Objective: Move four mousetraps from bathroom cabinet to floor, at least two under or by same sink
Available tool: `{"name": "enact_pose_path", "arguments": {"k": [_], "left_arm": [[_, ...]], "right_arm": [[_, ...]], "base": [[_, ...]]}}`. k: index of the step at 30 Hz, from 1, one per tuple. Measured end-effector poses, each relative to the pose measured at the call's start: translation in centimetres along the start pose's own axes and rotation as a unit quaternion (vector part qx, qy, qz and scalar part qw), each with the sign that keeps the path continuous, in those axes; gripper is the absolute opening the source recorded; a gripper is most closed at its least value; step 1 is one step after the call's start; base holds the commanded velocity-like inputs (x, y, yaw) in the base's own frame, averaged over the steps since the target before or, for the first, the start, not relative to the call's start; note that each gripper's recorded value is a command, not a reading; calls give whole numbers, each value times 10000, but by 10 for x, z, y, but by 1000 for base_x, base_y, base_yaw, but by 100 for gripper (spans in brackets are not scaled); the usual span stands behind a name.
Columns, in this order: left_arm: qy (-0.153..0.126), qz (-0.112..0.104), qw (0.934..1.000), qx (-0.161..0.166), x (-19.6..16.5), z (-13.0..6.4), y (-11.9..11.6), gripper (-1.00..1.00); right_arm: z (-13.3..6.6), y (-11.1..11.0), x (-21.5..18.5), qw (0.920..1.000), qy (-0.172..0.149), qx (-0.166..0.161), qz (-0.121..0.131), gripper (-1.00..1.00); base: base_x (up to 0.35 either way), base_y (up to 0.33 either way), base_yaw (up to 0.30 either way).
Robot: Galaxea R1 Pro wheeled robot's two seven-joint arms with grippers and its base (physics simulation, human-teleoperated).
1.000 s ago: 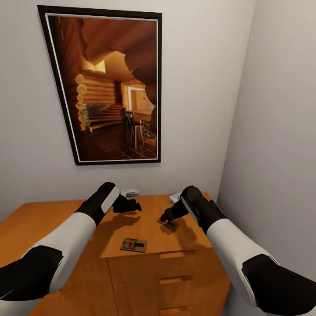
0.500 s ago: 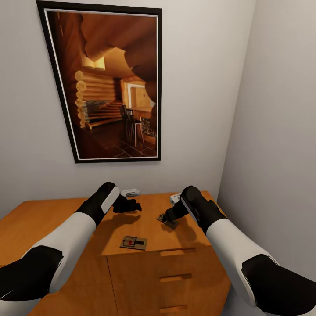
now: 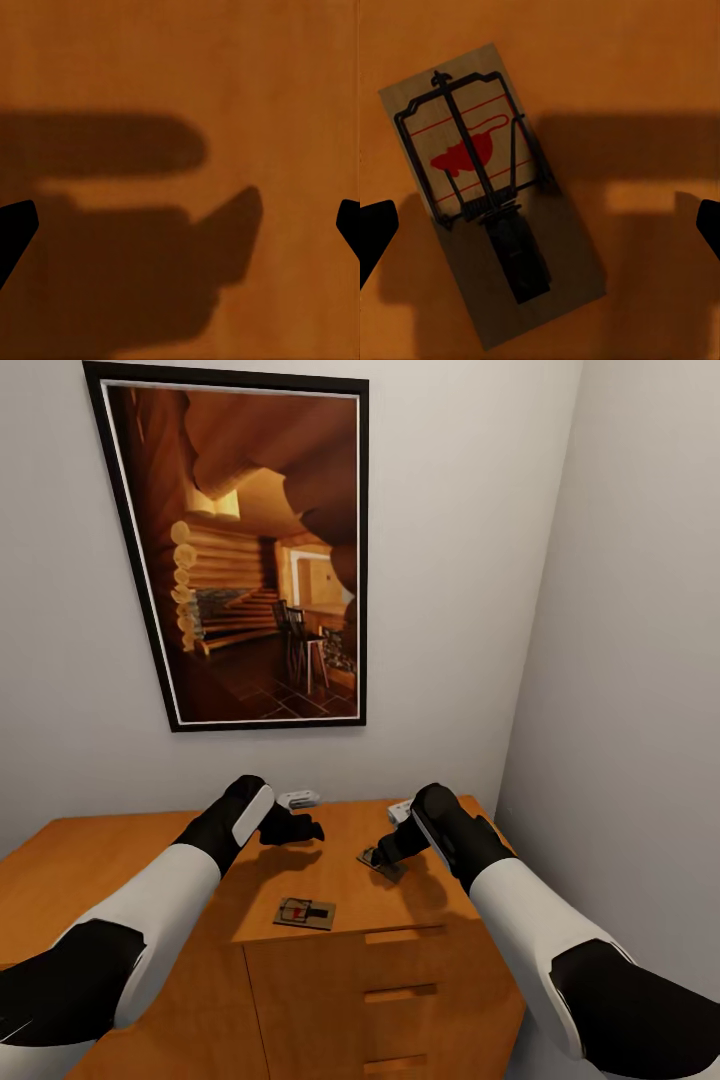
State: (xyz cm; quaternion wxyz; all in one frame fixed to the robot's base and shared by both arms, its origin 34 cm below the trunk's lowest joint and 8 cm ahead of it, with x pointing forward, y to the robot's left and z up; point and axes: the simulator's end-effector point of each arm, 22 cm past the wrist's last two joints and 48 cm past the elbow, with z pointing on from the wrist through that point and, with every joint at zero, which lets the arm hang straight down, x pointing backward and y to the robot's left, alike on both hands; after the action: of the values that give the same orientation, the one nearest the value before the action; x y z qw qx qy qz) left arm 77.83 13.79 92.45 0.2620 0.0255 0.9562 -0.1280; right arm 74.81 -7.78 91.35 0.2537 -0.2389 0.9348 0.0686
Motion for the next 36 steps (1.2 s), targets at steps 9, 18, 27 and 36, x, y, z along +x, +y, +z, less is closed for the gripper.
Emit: {"name": "enact_pose_path", "arguments": {"k": [9, 18, 27, 36], "left_arm": [[1, 10, 10000, 6, 0, 0, -2, 100], [2, 11, 10000, 6, 0, 0, -2, 100], [2, 12, 10000, 3, 0, 0, -2, 100], [-3, 13, 10000, 6, 0, 0, -2, 100]], "right_arm": [[0, 0, 0, 10000, 0, 1, -1, 100], [1, 2, 0, 10000, 10, -2, -4, 100], [10, 1, 14, 9998, 214, -3, 44, 100], [11, 1, 16, 9997, 229, 2, 88, 100]], "base": [[0, 0, 0], [0, 0, 0], [0, 0, 0], [0, 0, 0]]}}
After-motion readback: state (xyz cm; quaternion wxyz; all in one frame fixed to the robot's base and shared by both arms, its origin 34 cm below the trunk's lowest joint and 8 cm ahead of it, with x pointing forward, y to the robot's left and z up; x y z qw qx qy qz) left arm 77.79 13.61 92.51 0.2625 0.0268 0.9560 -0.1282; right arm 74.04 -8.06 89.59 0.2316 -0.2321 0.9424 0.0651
